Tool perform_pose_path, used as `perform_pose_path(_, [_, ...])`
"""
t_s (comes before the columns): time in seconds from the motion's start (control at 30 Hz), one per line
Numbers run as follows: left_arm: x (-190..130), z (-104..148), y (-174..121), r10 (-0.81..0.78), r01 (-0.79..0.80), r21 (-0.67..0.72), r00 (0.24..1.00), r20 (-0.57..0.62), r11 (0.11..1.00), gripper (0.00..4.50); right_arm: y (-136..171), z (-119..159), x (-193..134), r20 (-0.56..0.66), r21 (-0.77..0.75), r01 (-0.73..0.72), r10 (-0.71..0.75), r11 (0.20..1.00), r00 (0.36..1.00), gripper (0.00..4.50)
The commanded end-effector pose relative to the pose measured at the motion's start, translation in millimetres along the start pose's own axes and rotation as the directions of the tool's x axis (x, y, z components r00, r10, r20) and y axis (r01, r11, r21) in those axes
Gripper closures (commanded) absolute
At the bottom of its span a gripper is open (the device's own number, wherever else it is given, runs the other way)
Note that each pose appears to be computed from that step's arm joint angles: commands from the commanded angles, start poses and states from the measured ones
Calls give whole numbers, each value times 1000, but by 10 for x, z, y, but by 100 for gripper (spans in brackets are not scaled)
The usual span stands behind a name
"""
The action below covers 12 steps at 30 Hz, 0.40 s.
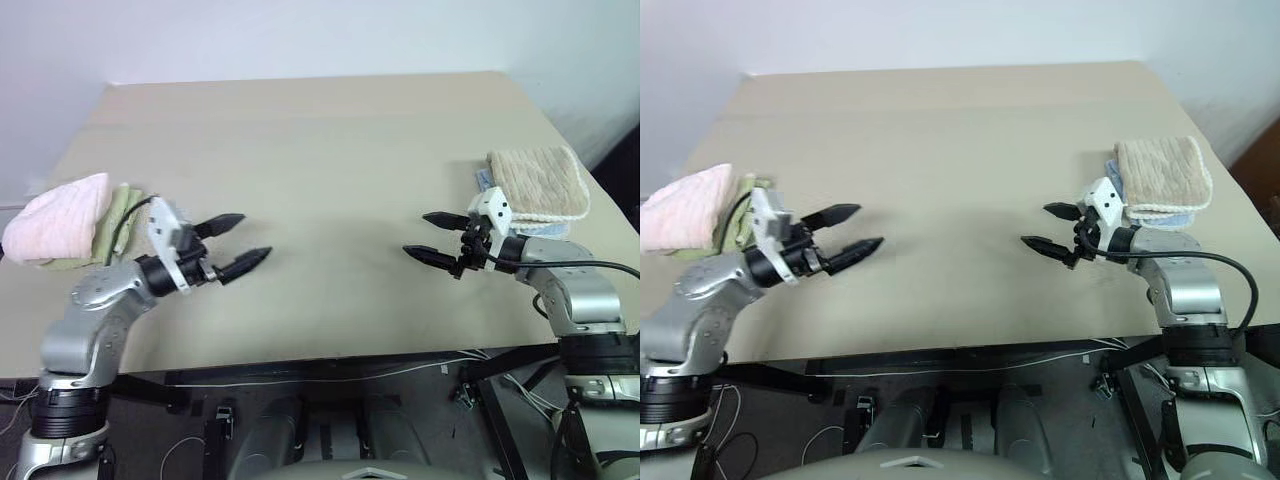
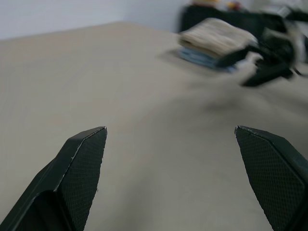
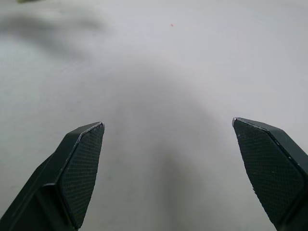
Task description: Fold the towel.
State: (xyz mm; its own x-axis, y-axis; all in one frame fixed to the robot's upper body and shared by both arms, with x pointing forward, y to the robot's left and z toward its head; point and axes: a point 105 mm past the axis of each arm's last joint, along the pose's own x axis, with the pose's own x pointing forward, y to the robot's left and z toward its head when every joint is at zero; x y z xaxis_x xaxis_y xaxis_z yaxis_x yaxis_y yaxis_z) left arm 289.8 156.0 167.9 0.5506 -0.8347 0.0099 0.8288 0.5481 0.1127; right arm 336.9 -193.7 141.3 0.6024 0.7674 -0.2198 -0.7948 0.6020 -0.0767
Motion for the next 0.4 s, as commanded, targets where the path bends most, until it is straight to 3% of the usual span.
perform_pose_path(0.03, [46, 67, -20, -52, 50, 89, 998, 26, 995, 2, 100, 172, 7, 41, -4, -58, 59, 998, 997, 0])
perform_pose_path(0.4, [2, -63, 112, 2, -1, 132, 1000, -7, 991, 2, 129, 234, 42, 36, -3, -114, 114, 993, 993, 0])
